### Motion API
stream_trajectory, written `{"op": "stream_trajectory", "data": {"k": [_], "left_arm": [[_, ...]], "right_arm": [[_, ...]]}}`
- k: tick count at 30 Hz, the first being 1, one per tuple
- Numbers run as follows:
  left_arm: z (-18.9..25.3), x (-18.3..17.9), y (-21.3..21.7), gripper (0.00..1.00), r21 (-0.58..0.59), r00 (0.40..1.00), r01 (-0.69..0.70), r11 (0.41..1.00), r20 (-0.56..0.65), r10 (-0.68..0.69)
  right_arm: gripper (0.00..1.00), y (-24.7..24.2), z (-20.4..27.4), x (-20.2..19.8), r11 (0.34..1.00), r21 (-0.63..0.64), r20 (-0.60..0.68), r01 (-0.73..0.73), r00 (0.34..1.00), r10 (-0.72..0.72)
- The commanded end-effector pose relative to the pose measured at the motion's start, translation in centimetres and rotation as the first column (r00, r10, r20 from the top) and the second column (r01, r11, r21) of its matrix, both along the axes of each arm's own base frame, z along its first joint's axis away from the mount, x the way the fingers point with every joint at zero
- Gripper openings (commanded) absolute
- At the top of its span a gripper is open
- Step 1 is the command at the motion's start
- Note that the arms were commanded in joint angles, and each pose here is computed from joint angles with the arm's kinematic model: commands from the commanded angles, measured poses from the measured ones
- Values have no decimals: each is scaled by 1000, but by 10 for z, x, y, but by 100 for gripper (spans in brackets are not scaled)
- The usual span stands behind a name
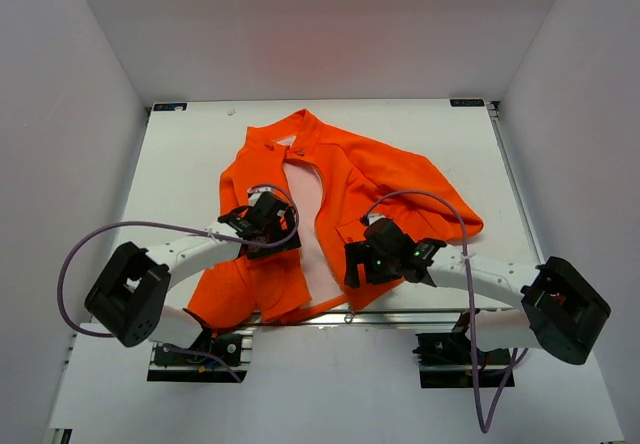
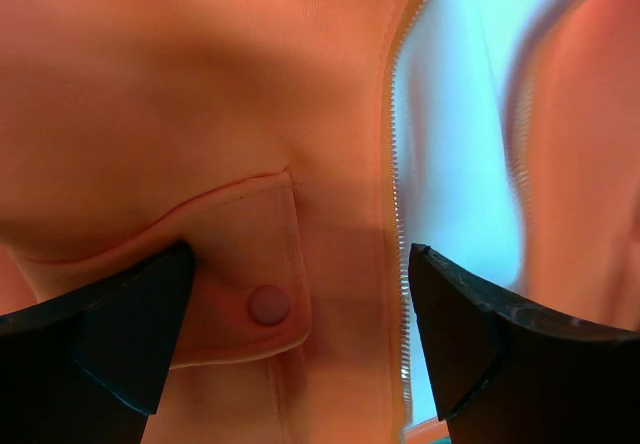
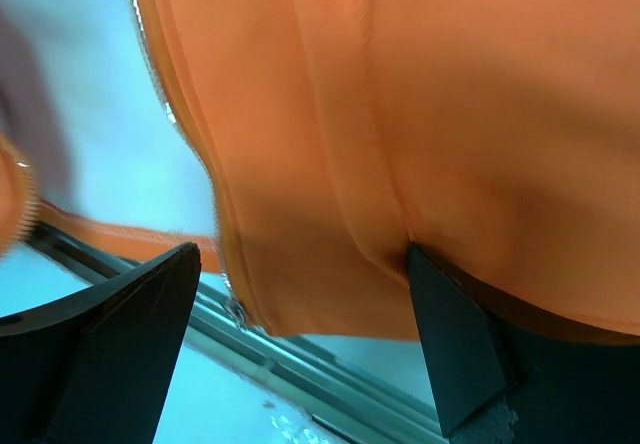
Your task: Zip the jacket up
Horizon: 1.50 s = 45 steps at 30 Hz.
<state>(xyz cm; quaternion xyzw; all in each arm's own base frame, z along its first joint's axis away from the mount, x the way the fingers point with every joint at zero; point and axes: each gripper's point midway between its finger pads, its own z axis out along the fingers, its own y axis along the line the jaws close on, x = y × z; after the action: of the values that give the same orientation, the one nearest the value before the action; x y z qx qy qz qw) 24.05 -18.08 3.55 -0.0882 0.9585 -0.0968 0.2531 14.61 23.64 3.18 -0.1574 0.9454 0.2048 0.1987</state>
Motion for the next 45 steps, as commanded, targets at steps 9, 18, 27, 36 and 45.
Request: {"op": "stream_trajectory", "data": {"k": [9, 18, 27, 36, 45], "left_arm": [[-44, 75, 26, 98, -44, 998, -64, 997, 12, 64], [29, 178, 26, 98, 19, 990, -48, 999, 133, 45], [96, 99, -10, 98, -45, 983, 132, 990, 137, -125], [121, 18, -46, 98, 203, 797, 521, 829, 232, -558], [54, 1, -22, 98, 307, 865, 473, 826, 13, -501]], "right_arm": [[89, 30, -11, 83, 997, 40, 70, 71, 995, -74], [89, 64, 46, 173, 995, 79, 227, 56, 971, -73], [89, 23, 62, 118, 987, 125, 191, 100, 974, -123], [89, -12, 58, 71, 992, 100, 161, 78, 982, -94], [89, -22, 70, 67, 992, 94, 190, 82, 977, -99]]}}
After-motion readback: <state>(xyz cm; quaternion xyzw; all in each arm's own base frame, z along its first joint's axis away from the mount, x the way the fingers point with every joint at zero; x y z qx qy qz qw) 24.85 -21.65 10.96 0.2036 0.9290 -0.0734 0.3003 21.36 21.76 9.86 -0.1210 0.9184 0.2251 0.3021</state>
